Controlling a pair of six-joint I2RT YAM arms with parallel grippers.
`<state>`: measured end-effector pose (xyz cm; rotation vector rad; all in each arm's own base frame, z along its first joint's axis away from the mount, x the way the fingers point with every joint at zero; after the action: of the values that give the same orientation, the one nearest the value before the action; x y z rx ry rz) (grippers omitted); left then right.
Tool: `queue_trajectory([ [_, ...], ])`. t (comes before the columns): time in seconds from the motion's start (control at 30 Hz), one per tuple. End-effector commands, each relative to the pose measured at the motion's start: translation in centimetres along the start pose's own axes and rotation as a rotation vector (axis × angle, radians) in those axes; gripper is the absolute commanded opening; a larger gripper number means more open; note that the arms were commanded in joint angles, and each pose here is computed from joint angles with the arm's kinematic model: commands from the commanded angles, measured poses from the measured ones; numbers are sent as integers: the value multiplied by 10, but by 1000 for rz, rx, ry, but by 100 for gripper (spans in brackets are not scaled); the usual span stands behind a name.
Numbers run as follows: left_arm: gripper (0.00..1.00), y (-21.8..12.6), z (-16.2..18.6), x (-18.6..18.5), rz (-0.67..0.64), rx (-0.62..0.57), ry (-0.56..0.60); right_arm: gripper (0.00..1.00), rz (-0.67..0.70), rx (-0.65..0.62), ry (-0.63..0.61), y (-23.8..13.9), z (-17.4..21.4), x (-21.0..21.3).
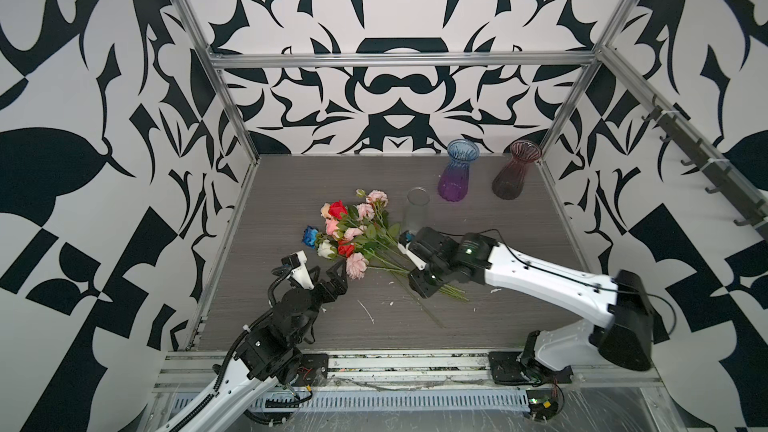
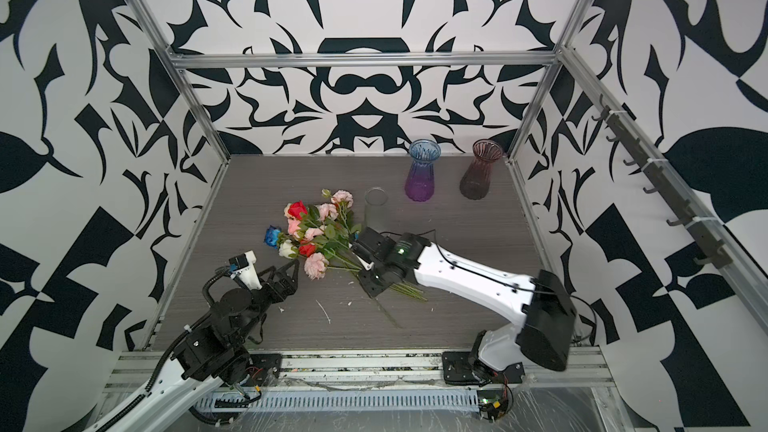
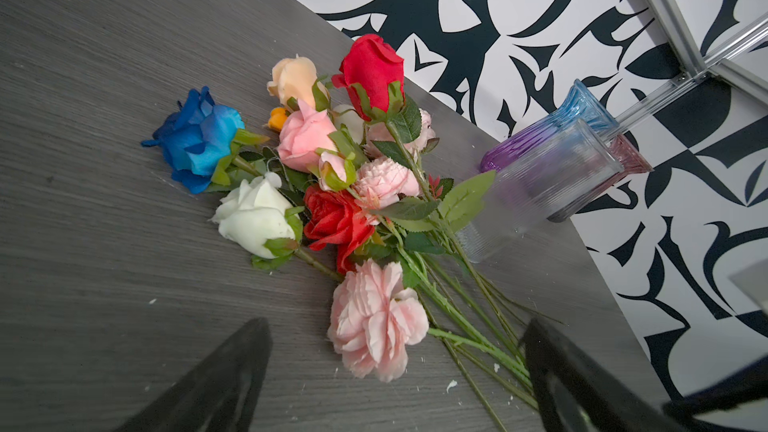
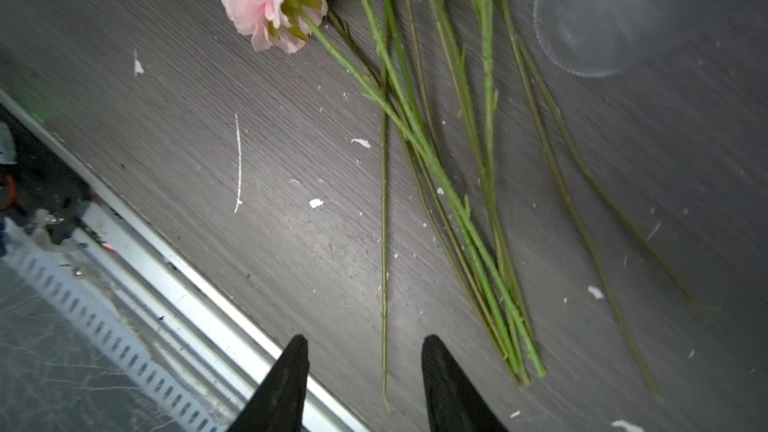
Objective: Arrange the flowers into the vase
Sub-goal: 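Move the right gripper down to the pink rose stems nearer the robot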
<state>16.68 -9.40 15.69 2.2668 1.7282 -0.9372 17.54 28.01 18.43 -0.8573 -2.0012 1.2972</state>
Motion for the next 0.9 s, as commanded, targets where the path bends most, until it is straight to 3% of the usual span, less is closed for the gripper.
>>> queue_trajectory([
  [0.0,99,-1,-9,-5,20,-30,-21,47,19,-16,-140,8,-28,8],
  [0.2,99,-5,-8,-1,11,-23,-22,44,39,19,-217,44,-57,18],
  [0.33,99,-10,-8,2,19,-39,-31,32,76,32,-198,65,-72,12],
  [0.47,99,-13,-8,5,12,-36,-38,29,118,52,-173,82,-82,2],
  [0.87,99,-11,-8,2,20,-29,-27,24,121,77,-139,104,-82,-10],
])
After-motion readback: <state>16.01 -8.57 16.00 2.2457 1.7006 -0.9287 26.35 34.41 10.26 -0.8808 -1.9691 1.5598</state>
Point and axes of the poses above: each gripper's point midway between its finger pads, its own y axis out along the fingers, its own x axis along the line the jaws close on, z = x × y, the point moved 5 cm from there along -y, back along the fingers, and after that the axes turned 3 degrees about y, right-handed, at the moved point
